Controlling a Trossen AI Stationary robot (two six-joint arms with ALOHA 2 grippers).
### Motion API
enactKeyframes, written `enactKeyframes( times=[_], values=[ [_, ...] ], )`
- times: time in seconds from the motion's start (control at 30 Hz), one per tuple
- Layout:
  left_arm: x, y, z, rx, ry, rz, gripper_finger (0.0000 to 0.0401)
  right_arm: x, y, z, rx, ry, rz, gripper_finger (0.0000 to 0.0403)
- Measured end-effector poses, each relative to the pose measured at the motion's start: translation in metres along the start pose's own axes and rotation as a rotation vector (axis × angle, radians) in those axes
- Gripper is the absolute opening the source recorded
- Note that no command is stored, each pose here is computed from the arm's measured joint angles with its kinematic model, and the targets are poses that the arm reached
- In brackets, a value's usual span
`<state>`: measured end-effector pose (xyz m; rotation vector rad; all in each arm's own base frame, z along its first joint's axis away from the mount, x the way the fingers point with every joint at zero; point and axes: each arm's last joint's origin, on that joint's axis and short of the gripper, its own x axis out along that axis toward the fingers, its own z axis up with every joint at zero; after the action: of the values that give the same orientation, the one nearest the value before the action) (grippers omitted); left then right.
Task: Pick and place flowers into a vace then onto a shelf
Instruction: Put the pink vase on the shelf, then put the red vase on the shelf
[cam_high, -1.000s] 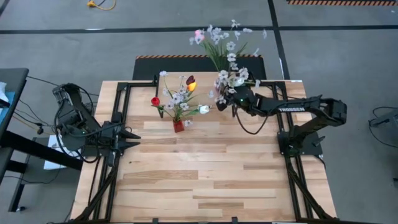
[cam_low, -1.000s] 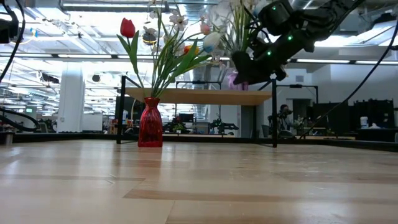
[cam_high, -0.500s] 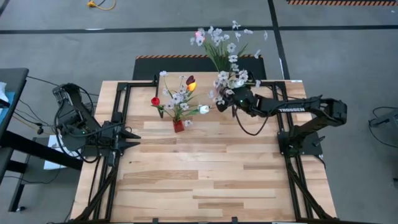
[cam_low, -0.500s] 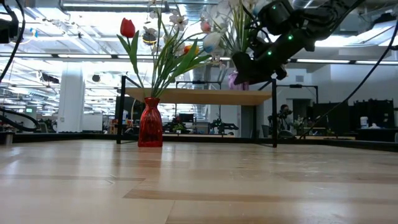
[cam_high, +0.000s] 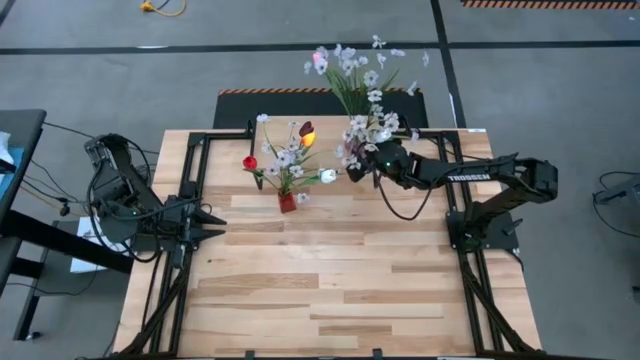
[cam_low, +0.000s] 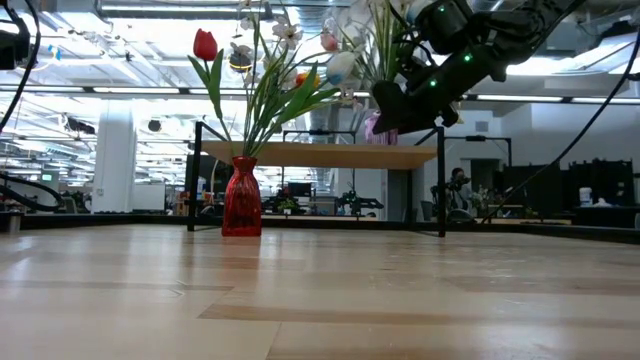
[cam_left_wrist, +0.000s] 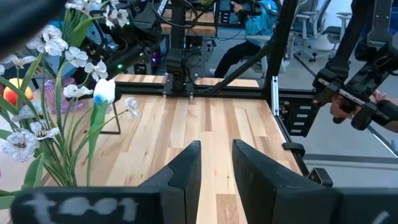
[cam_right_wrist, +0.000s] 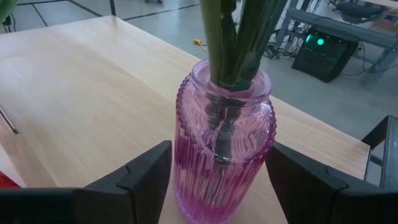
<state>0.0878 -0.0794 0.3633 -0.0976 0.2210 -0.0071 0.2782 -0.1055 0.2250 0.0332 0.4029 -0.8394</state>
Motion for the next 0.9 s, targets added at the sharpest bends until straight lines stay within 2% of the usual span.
enactKeyframes(
  times=[0.53, 0.9],
  values=[
    [0.000, 0.000, 0.000, 0.004, 0.005, -0.002, 0.0080, -0.016, -0.004, 0.008, -0.002, -0.003, 0.034, 0.0250],
    [0.000, 0.001, -0.002, 0.015, 0.014, 0.002, 0.0080, -0.030, 0.002, 0.003, -0.044, 0.068, 0.071, 0.0250]
  ],
)
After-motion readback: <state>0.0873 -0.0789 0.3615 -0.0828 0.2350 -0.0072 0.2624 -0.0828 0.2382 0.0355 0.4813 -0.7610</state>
